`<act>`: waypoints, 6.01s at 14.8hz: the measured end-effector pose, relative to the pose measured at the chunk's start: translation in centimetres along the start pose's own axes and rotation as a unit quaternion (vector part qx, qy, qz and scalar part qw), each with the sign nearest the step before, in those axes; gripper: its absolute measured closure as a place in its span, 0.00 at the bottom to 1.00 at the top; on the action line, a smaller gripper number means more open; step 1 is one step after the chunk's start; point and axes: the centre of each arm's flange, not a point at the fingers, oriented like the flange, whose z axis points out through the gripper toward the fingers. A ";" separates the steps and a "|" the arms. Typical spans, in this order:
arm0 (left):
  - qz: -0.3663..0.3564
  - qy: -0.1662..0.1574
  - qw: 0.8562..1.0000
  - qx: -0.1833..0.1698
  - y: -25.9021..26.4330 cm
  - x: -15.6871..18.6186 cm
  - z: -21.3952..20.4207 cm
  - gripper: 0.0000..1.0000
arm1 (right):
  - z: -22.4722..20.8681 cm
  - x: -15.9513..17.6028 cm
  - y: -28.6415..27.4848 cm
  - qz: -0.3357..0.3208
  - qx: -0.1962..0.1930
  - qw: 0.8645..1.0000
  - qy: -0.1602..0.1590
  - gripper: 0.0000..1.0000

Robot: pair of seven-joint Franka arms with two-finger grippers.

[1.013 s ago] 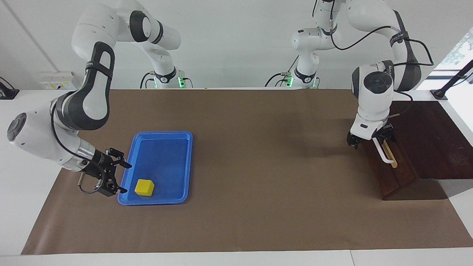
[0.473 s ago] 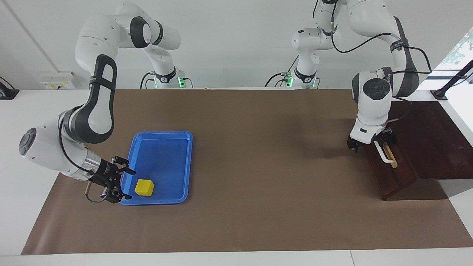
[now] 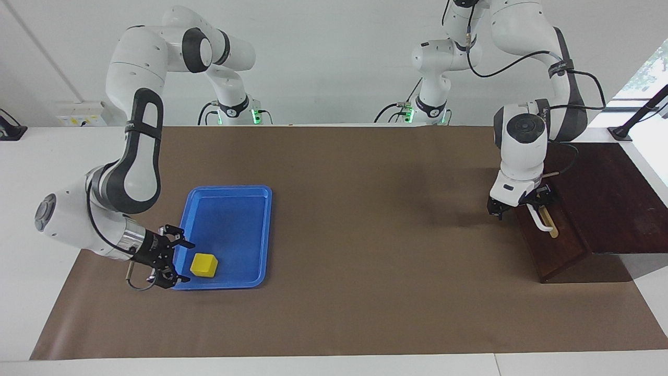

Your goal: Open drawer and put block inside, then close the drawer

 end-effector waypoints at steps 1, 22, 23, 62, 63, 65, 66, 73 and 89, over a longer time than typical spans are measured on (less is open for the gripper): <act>0.004 0.003 1.000 -0.001 0.9 0.1 -0.3 0.00 | 0.3 0.3 0.2 -0.001 -0.003 1.000 -0.002 0.00; 0.015 0.023 1.000 -0.012 11.1 -0.3 -4.5 0.00 | 3.6 1.7 1.2 0.026 0.001 0.999 -0.029 0.00; 0.013 0.020 1.000 -0.011 11.0 -0.2 -4.8 0.00 | 3.6 1.7 1.2 0.026 0.001 0.999 -0.029 0.00; -0.705 -0.171 0.678 -0.119 1.6 0.7 -20.2 0.00 | 4.4 -25.4 -0.7 -0.121 -0.057 0.990 -0.034 0.44; -0.731 -0.175 0.648 -0.124 1.9 0.9 -20.5 0.00 | 4.9 -26.8 -0.8 -0.115 -0.048 0.992 -0.030 0.44; -0.754 -0.185 0.619 -0.121 4.2 1.1 -20.8 0.00 | 5.8 -29.3 -0.8 -0.109 -0.035 0.993 -0.026 0.44; -0.756 -0.190 0.615 -0.115 6.1 1.1 -20.8 0.00 | 6.1 -30.1 -0.8 -0.102 -0.030 0.994 -0.024 0.44; -0.765 -0.212 0.601 -0.091 15.7 4.6 -19.6 0.00 | 7.2 -32.8 -0.3 -0.090 -0.029 0.995 -0.028 0.44; -0.754 -0.214 0.614 -0.088 18.6 4.4 -20.7 0.00 | 12.1 -45.7 3.2 -0.084 -0.008 0.995 -0.045 0.44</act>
